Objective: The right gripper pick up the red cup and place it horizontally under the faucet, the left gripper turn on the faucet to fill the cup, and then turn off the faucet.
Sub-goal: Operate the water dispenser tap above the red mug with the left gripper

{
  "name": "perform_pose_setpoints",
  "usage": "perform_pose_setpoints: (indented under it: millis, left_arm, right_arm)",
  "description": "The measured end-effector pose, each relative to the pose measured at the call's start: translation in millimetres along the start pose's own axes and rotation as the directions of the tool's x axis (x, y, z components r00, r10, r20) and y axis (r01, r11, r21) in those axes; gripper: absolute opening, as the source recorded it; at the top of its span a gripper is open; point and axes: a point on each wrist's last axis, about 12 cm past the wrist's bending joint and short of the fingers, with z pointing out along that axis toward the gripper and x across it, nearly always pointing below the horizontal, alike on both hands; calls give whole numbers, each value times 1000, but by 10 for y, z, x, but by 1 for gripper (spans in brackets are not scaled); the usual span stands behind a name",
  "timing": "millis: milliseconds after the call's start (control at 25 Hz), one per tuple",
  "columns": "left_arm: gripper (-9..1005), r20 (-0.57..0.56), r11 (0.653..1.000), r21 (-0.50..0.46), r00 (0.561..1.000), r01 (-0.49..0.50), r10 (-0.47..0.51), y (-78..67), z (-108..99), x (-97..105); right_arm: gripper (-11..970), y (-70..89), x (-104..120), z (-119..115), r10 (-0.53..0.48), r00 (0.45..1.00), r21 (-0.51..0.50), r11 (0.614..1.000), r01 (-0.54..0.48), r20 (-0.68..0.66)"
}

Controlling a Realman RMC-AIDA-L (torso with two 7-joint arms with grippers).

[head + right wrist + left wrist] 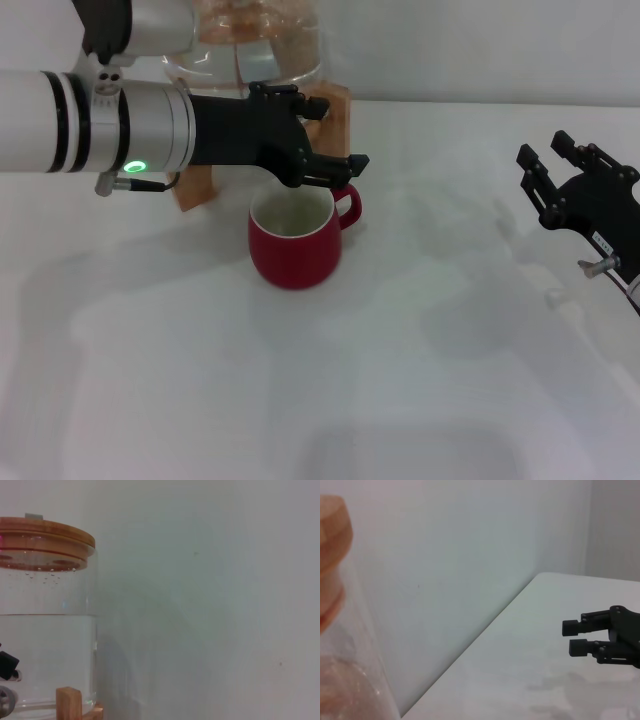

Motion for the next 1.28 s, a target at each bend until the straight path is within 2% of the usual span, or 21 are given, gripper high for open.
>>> perform_pose_setpoints:
  millis: [1280]
  left_arm:
    - [879,9,999,-38,1000,-14,14,38,12,-15]
  right_arm:
    - [426,-8,-7,4,-2,1000,0,1000,2,2]
